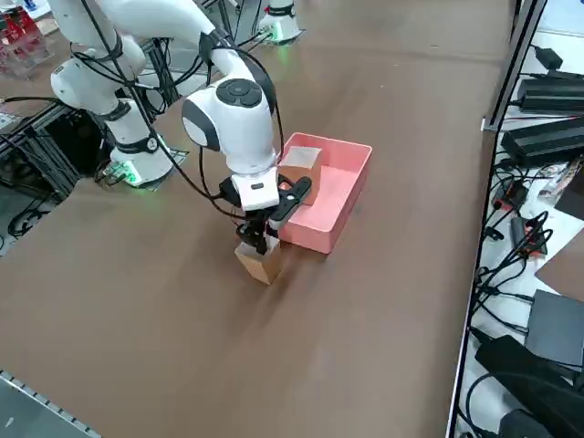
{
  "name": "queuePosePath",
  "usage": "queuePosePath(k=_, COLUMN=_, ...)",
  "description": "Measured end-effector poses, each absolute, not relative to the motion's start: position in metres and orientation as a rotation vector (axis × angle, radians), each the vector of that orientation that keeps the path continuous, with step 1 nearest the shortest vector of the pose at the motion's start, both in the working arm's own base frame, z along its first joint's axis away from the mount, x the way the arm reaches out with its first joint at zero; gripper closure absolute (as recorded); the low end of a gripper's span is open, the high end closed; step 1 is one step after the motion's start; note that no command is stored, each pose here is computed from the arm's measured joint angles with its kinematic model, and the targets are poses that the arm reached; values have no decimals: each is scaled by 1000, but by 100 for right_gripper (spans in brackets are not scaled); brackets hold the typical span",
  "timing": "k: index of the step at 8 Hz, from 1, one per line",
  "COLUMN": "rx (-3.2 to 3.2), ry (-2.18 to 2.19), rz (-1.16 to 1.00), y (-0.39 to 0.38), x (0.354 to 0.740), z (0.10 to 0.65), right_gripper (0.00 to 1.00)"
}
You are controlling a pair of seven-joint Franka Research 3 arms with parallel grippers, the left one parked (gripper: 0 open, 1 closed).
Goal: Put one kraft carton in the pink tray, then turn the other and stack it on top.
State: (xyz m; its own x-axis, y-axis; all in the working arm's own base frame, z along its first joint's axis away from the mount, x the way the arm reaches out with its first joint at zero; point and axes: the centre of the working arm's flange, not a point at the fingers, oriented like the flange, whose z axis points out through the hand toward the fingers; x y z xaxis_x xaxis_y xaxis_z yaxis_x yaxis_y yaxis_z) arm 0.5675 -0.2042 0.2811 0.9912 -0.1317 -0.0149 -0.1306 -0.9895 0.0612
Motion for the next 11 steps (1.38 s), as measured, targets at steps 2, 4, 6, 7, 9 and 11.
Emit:
queuePosePath(k=2, rx=3077, ry=-89, rz=-13, y=-206, x=569, z=282, right_gripper=92)
queuePosePath(k=4, rx=3081, ry=18, rz=-16, y=-210, x=567, z=294, right_gripper=98)
queuePosePath(k=6, rx=3098, ry=171, rz=-51, y=-207, x=562, z=336, right_gripper=98)
queuePosePath(k=7, rx=3102, ry=268, rz=-52, y=-203, x=558, z=368, right_gripper=98)
queuePosePath(k=9, rx=3110, ry=430, rz=-85, y=-181, x=549, z=435, right_gripper=98)
queuePosePath(k=11, rx=3085, ry=696, rz=-151, y=-140, x=548, z=487, right_gripper=98)
